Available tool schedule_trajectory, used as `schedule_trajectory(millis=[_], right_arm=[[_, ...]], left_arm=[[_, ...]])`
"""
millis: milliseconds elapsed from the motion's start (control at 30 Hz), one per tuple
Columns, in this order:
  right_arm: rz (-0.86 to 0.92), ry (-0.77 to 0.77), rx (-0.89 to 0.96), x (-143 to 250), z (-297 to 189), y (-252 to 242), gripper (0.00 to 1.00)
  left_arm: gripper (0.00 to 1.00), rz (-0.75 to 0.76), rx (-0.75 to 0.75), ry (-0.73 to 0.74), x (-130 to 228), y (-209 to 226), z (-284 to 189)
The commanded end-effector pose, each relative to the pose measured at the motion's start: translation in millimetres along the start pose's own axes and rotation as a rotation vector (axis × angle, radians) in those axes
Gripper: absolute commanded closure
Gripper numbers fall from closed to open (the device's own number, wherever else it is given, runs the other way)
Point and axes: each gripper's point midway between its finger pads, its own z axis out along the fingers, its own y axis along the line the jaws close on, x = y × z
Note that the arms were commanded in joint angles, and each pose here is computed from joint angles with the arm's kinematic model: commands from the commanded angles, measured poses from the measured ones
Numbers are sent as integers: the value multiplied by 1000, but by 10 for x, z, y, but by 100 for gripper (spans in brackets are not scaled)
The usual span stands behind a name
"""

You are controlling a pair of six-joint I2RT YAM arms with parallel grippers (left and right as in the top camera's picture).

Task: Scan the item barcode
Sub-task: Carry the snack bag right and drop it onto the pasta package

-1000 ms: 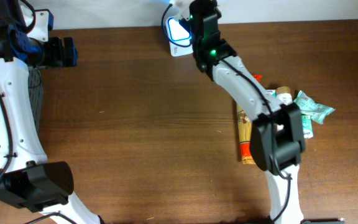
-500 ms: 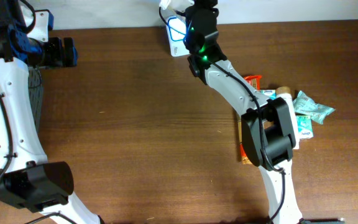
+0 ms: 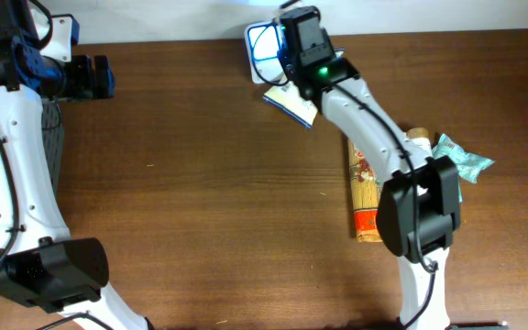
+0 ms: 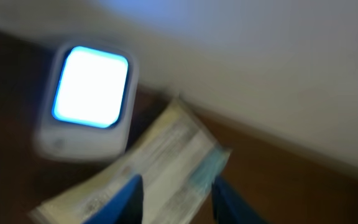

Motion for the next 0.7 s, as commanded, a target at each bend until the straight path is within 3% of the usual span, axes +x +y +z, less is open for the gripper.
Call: schedule_trajectory(millis=[0,100,267,367,467,567,600,667], right_arm=[[433,119,-169,370,330,-49,64],[440,247,-191,895,698,80,63],[432,425,-274,1503,883,407,59],[385,782,-216,2254,432,362,59],[345,1028,-188,2651,-24,320,57],[328,1098,-272,2698,-207,413,54],[337,1094,-287,2671,-216,428,48],[383,1008,-434,2278,-308,480,37]], left_arm=[[1,-7,-2,-13,-26,0,-39],[1,-7,-2,-13,-26,0,-39],[1,-7,-2,-13,-26,0,-39],[1,-7,-2,-13,-26,0,-39],[1,-7,-2,-13,-26,0,-39],[1,-7,-2,-13,-26,0,-39],[1,-7,-2,-13,-26,0,-39],[1,-7,-2,-13,-26,0,-39]])
